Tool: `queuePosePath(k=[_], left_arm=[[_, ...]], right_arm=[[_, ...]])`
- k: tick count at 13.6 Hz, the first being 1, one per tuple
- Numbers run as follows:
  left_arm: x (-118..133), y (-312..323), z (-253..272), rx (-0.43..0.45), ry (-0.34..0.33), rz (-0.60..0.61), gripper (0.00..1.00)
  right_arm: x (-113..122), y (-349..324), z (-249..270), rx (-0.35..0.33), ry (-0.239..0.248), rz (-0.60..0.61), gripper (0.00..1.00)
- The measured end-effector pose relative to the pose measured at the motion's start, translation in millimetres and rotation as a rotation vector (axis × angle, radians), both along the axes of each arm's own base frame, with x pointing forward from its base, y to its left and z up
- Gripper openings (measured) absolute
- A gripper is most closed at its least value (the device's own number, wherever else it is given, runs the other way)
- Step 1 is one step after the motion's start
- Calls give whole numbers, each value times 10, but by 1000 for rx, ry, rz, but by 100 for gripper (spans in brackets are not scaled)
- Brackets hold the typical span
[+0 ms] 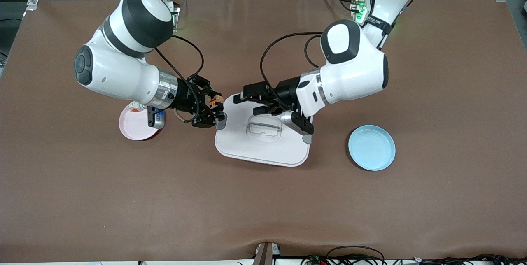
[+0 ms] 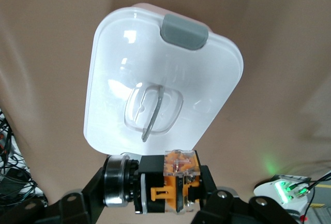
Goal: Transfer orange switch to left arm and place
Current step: 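Close the left gripper on the switch above the white box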
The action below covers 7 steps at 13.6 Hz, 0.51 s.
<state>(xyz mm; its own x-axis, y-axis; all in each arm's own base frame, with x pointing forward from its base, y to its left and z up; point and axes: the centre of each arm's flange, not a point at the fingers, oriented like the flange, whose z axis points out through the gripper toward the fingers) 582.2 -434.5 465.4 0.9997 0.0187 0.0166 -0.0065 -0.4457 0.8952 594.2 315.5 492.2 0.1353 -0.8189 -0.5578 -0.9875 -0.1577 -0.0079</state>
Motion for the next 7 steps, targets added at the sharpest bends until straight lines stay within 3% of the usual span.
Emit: queuePosePath(k=[7], left_arm=[[-65,-105,-37,-1,2,-2,100]], right_arm=[[-15,352,26,10,13,-47,73]])
